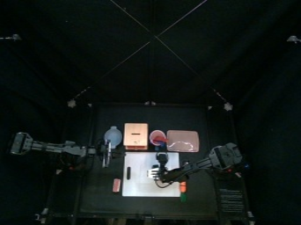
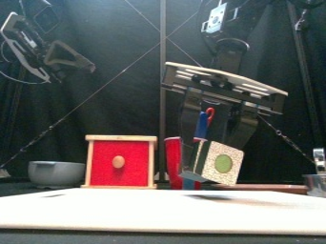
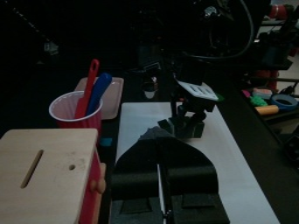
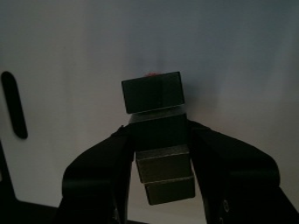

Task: Place sushi on board then cut the sushi with the knife then place the pieces on the plate
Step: Pick knife at handle with right hand

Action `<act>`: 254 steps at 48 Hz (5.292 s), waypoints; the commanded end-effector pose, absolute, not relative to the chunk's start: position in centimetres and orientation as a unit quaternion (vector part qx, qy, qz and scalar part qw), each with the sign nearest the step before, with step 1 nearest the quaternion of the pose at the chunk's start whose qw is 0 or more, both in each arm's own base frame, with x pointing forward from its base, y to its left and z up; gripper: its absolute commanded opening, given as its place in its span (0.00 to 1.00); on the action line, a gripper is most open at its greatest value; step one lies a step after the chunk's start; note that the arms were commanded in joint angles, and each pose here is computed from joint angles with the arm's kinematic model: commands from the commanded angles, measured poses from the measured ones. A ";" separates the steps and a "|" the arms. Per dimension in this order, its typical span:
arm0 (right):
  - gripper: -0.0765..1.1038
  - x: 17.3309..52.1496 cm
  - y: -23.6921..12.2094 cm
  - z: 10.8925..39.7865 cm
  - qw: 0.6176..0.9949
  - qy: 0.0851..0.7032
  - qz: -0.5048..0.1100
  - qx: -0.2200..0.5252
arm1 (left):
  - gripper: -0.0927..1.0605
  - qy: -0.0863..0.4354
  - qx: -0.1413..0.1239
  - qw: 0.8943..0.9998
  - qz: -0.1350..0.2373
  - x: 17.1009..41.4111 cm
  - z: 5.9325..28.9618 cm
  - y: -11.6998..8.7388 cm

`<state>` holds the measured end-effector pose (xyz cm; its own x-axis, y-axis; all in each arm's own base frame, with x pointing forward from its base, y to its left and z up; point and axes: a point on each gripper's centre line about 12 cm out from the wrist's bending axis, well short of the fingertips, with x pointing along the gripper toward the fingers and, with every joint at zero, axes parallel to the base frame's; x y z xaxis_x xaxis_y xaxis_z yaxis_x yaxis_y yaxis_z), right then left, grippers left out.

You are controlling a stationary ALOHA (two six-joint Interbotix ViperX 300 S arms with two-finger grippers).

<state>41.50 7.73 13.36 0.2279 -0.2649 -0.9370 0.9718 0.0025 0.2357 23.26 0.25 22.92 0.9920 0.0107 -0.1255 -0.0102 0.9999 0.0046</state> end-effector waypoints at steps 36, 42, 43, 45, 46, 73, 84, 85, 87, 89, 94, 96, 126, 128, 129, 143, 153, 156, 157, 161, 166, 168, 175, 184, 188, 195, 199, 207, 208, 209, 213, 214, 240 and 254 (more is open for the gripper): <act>0.78 43.6 8.1 15.4 0.617 0.343 -0.500 0.502 | 0.06 0.058 0.003 0.998 0.003 23.4 23.2 0.1; 0.78 43.6 7.8 17.7 0.638 0.327 -0.488 0.498 | 0.06 0.060 0.002 0.998 0.003 23.3 23.1 0.1; 0.78 43.6 7.9 18.1 0.646 0.327 -0.482 0.494 | 0.06 0.060 0.002 0.998 0.003 23.3 23.1 0.1; 0.78 43.7 8.2 19.1 0.661 0.326 -0.468 0.488 | 0.06 0.060 0.002 0.998 0.003 23.3 23.1 0.1; 0.78 43.7 8.3 19.6 0.667 0.326 -0.462 0.485 | 0.06 0.060 0.002 0.998 0.003 23.3 23.1 0.1; 0.78 43.6 5.7 30.4 0.799 0.405 -0.312 0.317 | 0.06 0.061 0.000 0.998 0.003 23.3 23.0 0.2; 0.78 42.0 1.8 35.2 0.827 0.427 -0.305 0.204 | 0.06 0.061 0.000 0.998 0.004 23.3 23.0 0.2; 0.78 41.8 1.5 35.4 0.827 0.432 -0.304 0.189 | 0.06 0.061 0.000 0.998 0.004 23.3 23.0 0.2; 0.78 41.3 0.9 35.9 0.827 0.443 -0.304 0.163 | 0.06 0.061 0.000 0.998 0.006 23.3 23.0 0.3; 0.78 40.6 0.0 36.5 0.825 0.458 -0.302 0.137 | 0.06 0.061 -0.001 0.998 0.006 23.3 23.0 0.3; 0.78 39.5 -1.8 37.0 0.815 0.487 -0.300 0.094 | 0.06 0.061 -0.001 0.998 0.009 23.3 23.0 0.4; 0.78 39.1 -2.4 37.0 0.808 0.501 -0.300 0.080 | 0.06 0.061 -0.002 0.998 0.010 23.3 23.0 0.4; 0.77 36.5 -6.6 31.0 0.719 0.652 -0.226 -0.087 | 0.06 0.059 -0.048 0.995 0.064 23.1 22.9 2.4; 0.77 36.6 -6.6 30.8 0.720 0.650 -0.225 -0.089 | 0.06 0.059 -0.048 0.995 0.066 23.1 22.9 2.4; 0.77 36.7 -6.6 30.7 0.720 0.651 -0.223 -0.092 | 0.06 0.059 -0.047 0.995 0.067 23.1 22.9 2.5; 0.77 38.0 -6.8 28.6 0.697 0.679 -0.190 -0.134 | 0.06 0.059 -0.048 0.994 0.075 23.1 22.9 2.9; 0.77 38.7 -8.2 27.9 0.683 0.683 -0.209 -0.154 | 0.06 0.061 -0.048 0.994 0.075 23.0 22.8 2.9; 0.77 38.9 -8.6 27.4 0.678 0.687 -0.212 -0.155 | 0.06 0.061 -0.048 0.994 0.075 23.0 22.7 2.9; 0.77 38.9 -8.6 27.2 0.676 0.689 -0.212 -0.155 | 0.06 0.062 -0.049 0.994 0.076 23.0 22.7 2.9; 0.77 39.1 -8.8 26.8 0.669 0.695 -0.207 -0.164 | 0.06 0.062 -0.048 0.994 0.075 23.0 22.7 2.8; 0.77 39.4 -9.0 26.4 0.664 0.699 -0.199 -0.174 | 0.06 0.062 -0.047 0.994 0.076 22.9 22.7 2.9; 0.77 39.7 -9.1 26.2 0.663 0.701 -0.196 -0.174 | 0.06 0.062 -0.048 0.994 0.077 22.9 22.7 2.9; 0.77 39.9 -9.8 25.9 0.658 0.706 -0.197 -0.172 | 0.06 0.062 -0.048 0.994 0.077 22.9 22.7 3.0; 0.77 39.9 -10.5 25.7 0.655 0.709 -0.200 -0.169 | 0.06 0.062 -0.048 0.994 0.077 22.9 22.7 3.0; 0.77 40.1 -10.5 26.0 0.660 0.705 -0.199 -0.165 | 0.06 0.062 -0.048 0.994 0.077 22.9 22.7 3.0; 0.77 40.0 -10.7 26.8 0.660 0.702 -0.208 -0.170 | 0.06 0.062 -0.049 0.994 0.077 22.9 22.7 2.9; 0.77 39.8 -10.8 26.8 0.657 0.703 -0.210 -0.172 | 0.06 0.063 -0.050 0.994 0.077 22.9 22.6 3.0; 0.77 39.1 -10.6 26.9 0.645 0.715 -0.189 -0.192 | 0.06 0.062 -0.050 0.994 0.077 22.9 22.7 3.0; 0.77 39.0 -10.6 27.1 0.646 0.715 -0.187 -0.192 | 0.06 0.063 -0.049 0.994 0.077 22.9 22.6 3.0; 0.77 39.0 -10.6 27.2 0.646 0.715 -0.186 -0.192 | 0.06 0.062 -0.049 0.994 0.077 22.9 22.7 3.0; 0.77 39.0 -10.8 27.7 0.651 0.710 -0.187 -0.195 | 0.06 0.064 -0.048 0.994 0.077 22.9 22.5 2.9; 0.77 39.0 -10.8 27.8 0.651 0.709 -0.186 -0.195 | 0.06 0.064 -0.048 0.994 0.076 22.9 22.5 2.9; 0.77 40.6 -10.5 26.1 0.642 0.719 -0.173 -0.200 | 0.06 0.071 -0.047 0.993 0.079 22.6 22.0 3.0; 0.75 40.9 -10.5 25.2 0.636 0.726 -0.168 -0.200 | 0.06 0.072 -0.046 0.993 0.079 22.6 22.0 3.0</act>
